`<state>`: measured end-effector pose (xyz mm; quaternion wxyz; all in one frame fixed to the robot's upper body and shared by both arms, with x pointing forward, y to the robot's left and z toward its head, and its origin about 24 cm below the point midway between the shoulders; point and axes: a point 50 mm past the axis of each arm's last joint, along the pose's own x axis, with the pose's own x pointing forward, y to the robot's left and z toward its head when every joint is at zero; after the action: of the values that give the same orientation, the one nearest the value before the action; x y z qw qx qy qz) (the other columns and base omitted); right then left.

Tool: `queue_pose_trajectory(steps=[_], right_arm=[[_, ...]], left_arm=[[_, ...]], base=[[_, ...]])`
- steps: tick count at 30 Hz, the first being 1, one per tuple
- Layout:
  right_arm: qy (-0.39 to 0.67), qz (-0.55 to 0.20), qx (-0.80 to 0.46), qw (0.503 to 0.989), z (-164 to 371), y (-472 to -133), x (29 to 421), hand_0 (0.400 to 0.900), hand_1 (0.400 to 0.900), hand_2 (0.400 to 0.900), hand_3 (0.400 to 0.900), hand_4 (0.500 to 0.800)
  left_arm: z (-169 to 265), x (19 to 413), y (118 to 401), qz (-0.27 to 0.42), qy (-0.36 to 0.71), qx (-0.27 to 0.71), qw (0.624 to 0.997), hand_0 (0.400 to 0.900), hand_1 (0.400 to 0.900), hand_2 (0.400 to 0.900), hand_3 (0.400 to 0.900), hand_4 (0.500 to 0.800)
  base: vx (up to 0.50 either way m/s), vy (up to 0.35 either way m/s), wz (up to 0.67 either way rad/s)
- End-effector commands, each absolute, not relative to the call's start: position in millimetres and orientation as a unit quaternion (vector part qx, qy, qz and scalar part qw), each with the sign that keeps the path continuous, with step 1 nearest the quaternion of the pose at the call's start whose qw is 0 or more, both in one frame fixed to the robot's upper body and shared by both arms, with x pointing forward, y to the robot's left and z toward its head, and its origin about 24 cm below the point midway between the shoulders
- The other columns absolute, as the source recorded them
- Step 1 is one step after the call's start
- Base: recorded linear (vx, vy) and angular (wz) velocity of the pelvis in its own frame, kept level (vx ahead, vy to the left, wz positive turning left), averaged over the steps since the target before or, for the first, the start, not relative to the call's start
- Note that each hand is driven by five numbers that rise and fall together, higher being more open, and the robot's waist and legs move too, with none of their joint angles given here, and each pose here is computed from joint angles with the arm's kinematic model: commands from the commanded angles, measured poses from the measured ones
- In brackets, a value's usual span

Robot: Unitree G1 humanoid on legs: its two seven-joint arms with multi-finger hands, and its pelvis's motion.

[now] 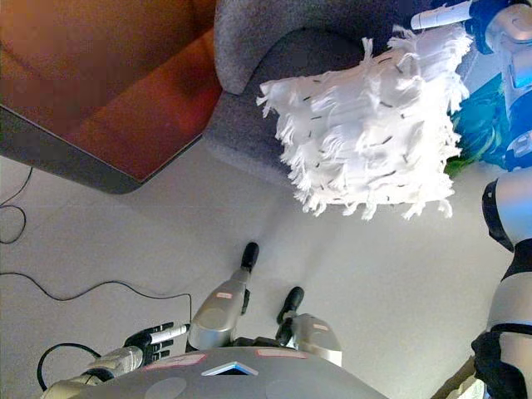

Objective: Pick up the pillow and put it on the sofa.

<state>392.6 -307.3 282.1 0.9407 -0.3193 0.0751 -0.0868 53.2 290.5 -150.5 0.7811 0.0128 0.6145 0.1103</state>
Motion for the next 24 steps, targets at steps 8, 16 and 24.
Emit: queue_pose_trajectory(steps=[8, 16, 24], right_arm=[[0.008, -0.175, -0.368, 0.913, 355, -339, 363, 0.900, 0.900, 0.900, 0.900, 0.800], [0.029, -0.240, -0.354, 0.903, 352, -364, 350, 0.900, 0.900, 0.900, 0.900, 0.800], [0.069, -0.278, -0.300, 0.910, 343, -406, 319, 0.900, 0.900, 0.900, 0.900, 0.800]], left_arm=[[-139, 19, 323, 0.123, 0.660, 0.062, 0.739, 0.900, 0.900, 0.900, 0.900, 0.800], [-139, 16, 325, 0.125, 0.660, 0.070, 0.738, 0.900, 0.900, 0.900, 0.900, 0.800], [-139, 13, 326, 0.126, 0.660, 0.069, 0.738, 0.900, 0.900, 0.900, 0.900, 0.800]], base=[[0.035, -0.011, 0.01], [0.000, -0.013, -0.05], [0.000, -0.023, -0.13]])
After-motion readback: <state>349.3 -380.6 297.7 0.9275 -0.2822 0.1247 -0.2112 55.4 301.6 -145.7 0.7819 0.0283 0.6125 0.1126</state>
